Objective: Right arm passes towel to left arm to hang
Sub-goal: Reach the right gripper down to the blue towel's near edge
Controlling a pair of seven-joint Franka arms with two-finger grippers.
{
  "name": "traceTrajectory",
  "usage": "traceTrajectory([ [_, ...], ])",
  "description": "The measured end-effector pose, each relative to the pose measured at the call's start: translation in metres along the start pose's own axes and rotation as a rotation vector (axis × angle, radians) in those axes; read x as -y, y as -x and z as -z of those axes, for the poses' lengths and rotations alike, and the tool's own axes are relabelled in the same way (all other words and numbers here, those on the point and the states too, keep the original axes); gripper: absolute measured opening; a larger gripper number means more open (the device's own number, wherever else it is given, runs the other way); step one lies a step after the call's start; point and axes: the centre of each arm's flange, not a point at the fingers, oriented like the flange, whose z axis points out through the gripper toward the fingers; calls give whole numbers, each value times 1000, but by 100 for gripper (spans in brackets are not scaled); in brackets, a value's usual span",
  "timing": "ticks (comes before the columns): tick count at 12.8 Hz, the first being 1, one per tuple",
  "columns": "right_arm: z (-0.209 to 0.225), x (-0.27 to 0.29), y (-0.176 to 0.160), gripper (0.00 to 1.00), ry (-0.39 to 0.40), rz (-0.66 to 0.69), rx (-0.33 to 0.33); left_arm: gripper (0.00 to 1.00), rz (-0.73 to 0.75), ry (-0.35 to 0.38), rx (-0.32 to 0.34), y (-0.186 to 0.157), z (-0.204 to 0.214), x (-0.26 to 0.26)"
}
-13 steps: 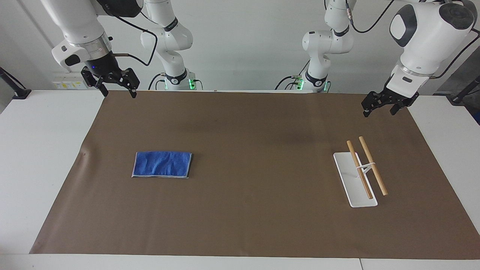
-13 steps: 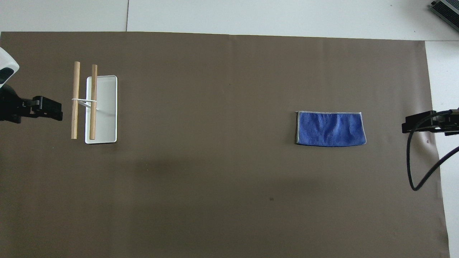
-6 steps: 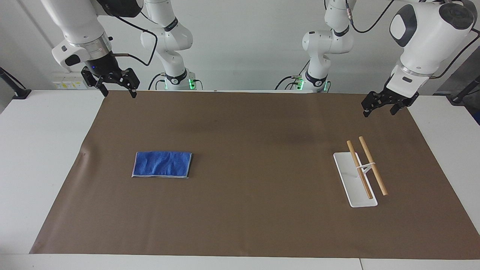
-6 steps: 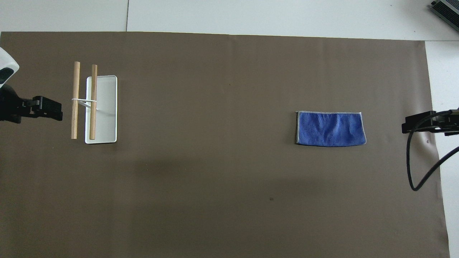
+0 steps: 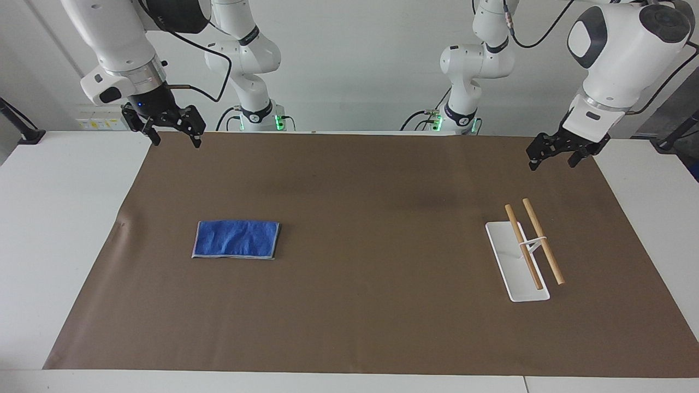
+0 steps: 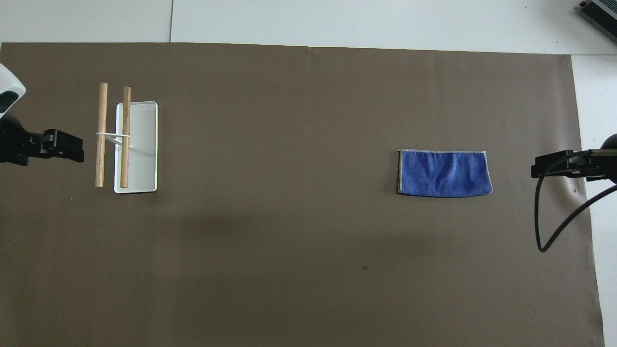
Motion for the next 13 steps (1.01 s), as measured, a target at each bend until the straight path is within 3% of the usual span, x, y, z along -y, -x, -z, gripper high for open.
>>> traceTrajectory([
  [4, -77, 20, -18, 100, -2, 34, -66, 100, 0, 0, 0, 0, 0, 0],
  [10, -219, 37, -35, 100, 10, 60, -71, 100, 0, 0, 0, 0, 0, 0],
  [13, -267, 34, -31, 100, 14, 58, -74, 100, 0, 0, 0, 0, 0, 0],
])
